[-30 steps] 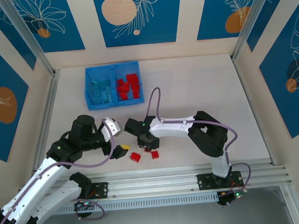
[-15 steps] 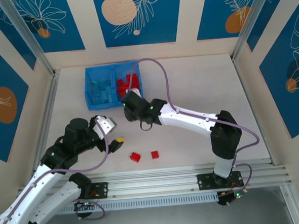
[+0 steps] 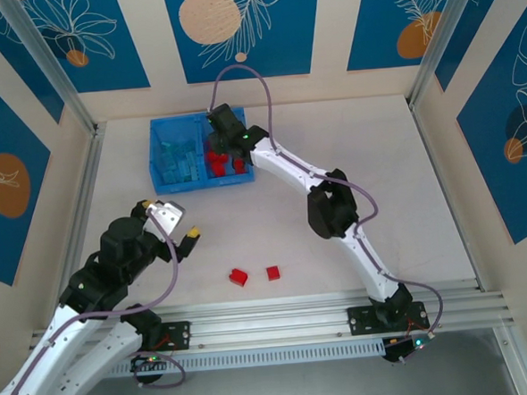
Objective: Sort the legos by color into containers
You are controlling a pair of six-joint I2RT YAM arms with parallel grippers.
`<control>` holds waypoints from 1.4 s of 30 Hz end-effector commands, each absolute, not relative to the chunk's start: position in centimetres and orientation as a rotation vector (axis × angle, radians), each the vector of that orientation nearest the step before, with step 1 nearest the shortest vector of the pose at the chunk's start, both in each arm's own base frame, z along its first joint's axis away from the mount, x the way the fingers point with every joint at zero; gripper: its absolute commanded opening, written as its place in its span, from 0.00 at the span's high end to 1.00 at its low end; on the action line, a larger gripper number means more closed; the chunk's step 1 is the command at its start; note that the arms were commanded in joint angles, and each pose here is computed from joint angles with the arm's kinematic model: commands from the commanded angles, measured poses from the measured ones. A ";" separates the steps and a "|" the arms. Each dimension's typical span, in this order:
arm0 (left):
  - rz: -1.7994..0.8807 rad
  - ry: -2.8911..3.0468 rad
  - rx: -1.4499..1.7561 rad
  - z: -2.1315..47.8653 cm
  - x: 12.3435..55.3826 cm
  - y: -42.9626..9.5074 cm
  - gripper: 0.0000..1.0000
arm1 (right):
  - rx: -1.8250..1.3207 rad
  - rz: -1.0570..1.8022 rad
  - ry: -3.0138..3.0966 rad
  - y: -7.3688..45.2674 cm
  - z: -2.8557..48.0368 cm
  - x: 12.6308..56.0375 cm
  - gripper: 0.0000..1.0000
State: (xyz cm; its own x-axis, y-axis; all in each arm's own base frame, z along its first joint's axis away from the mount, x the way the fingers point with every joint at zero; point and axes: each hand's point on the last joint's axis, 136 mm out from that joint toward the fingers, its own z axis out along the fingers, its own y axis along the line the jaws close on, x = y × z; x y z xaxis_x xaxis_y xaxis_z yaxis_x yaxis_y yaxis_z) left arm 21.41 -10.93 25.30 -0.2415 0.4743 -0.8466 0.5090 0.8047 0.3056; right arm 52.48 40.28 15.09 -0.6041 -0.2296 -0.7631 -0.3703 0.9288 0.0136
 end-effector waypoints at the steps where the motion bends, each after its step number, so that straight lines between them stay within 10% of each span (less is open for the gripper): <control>1: -0.014 1.892 0.704 25.1 21.5 -10.1 0.00 | -0.442 0.191 2.313 39.7 14.8 51.8 0.67; 16: -0.031 1.924 0.700 24.4 21.9 -10.3 0.00 | -0.436 0.322 2.286 40.2 21.9 47.7 0.46; 26: -0.370 1.725 0.934 25.8 18.1 -15.4 0.00 | -0.482 0.545 2.275 35.0 27.2 34.2 0.44; 42: -0.561 1.716 1.110 24.6 17.5 -19.0 0.00 | -0.320 0.335 2.819 28.7 9.7 16.3 0.13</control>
